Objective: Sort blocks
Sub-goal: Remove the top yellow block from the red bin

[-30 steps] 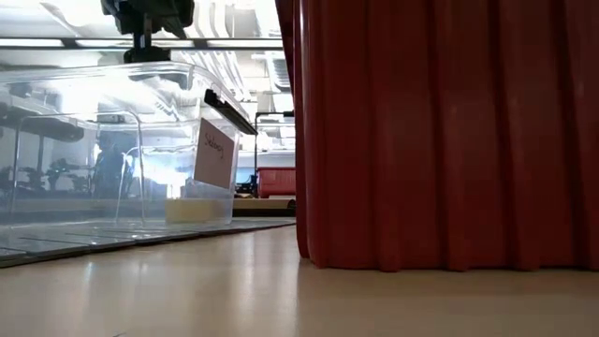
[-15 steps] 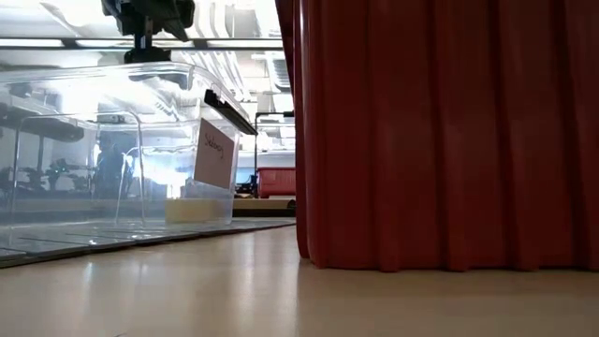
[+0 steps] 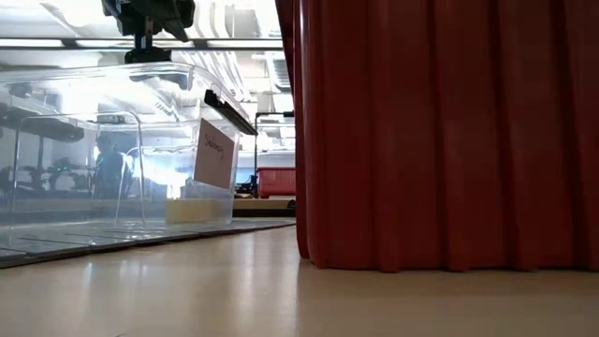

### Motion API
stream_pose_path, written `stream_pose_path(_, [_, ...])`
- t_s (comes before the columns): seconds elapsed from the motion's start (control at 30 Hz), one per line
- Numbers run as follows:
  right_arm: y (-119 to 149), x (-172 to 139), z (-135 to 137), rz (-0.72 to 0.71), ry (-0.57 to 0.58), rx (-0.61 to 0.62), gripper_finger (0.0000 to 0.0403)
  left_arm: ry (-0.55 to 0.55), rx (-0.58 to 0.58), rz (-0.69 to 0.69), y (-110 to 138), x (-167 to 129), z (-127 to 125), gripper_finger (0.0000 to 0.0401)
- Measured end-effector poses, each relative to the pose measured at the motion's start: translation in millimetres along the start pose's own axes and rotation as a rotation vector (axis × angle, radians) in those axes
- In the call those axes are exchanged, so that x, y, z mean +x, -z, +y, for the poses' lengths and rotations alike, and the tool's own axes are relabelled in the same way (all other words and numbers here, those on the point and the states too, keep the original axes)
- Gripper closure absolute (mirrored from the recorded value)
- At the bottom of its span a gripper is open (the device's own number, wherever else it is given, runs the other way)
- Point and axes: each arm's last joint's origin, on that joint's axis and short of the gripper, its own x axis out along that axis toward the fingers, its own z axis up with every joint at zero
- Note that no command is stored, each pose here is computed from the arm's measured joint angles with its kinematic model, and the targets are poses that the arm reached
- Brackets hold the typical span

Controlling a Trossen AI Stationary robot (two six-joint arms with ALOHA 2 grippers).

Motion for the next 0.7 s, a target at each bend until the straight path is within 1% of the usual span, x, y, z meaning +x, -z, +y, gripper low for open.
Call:
stream_pose_path(0.13, [3, 4, -7, 0.019, 0.038, 0.033, 0.021, 0.0, -0.001, -0.001, 0, 0, 0, 0.0088])
stream_pose_path(0.37, [3, 23, -12, 0.127, 0.215, 0.076, 0.0212, 0.002, -0.015, -0.002, 0, 0, 0, 0.0088])
stream_pose_path(0.7, [-4, 58, -10, 0.212, 0.373, 0.105, 0.0213, 0.002, -0.034, -0.003, 0, 0, 0, 0.0088])
